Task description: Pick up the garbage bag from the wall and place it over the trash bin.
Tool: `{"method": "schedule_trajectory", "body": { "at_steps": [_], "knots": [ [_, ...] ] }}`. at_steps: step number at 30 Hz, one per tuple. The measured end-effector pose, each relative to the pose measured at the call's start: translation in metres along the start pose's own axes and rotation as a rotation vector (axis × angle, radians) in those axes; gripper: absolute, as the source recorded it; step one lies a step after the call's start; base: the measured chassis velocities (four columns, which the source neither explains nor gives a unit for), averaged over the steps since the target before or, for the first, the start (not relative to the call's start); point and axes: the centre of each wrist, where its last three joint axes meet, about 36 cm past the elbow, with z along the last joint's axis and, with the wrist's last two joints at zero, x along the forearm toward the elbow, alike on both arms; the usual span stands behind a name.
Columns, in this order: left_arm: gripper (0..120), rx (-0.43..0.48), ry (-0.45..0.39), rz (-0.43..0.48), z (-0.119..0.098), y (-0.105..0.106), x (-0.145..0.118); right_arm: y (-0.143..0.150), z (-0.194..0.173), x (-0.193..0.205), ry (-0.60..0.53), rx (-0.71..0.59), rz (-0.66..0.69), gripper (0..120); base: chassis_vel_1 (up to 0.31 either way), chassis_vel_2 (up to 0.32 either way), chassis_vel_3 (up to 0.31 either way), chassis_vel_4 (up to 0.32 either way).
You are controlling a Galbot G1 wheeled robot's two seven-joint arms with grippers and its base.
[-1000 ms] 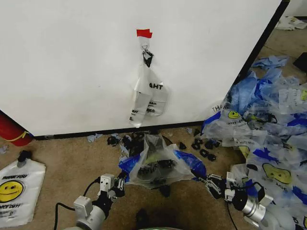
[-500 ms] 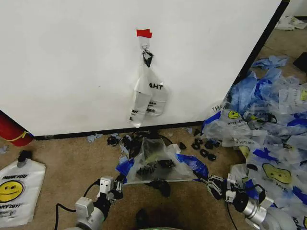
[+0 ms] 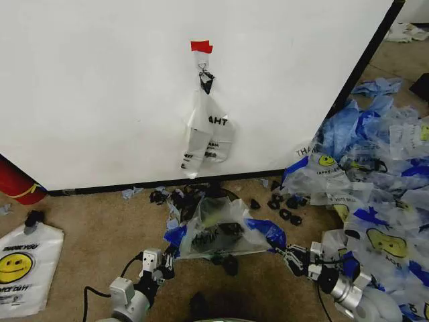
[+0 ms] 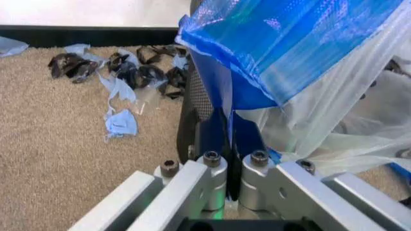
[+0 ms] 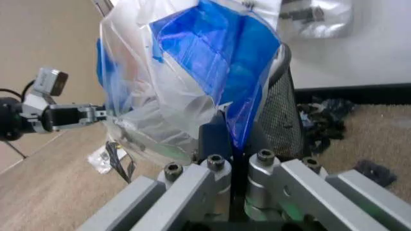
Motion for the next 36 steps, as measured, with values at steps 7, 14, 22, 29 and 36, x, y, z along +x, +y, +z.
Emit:
{"method": "schedule_trajectory", "body": {
  "at_steps": [7,14,22,29,36],
  "knots": [
    [0,0.0,0.004,-0.007,0.005,0.002,-0.003,-0.004,0.004,-0.004,0.003,-0.001,0.006,0,0.0,0.0,0.0,0.0],
    [0,0.015,-0.001,-0.02,0.008,0.003,-0.007,-0.011,0.02,-0.017,0.01,-0.02,0.01,0,0.0,0.0,0.0,0.0],
    [0,0.028,-0.005,-0.031,0.011,0.002,-0.01,-0.016,0.028,-0.028,-0.012,-0.046,0.036,0,0.0,0.0,0.0,0.0],
    [0,0.034,-0.003,-0.044,0.015,0.005,-0.015,-0.024,0.036,-0.046,-0.035,-0.088,0.06,0,0.0,0.0,0.0,0.0],
    [0,0.068,-0.01,-0.059,0.02,0.011,-0.025,-0.028,0.044,-0.073,-0.06,-0.183,0.088,0,0.0,0.0,0.0,0.0]
  ]
}}
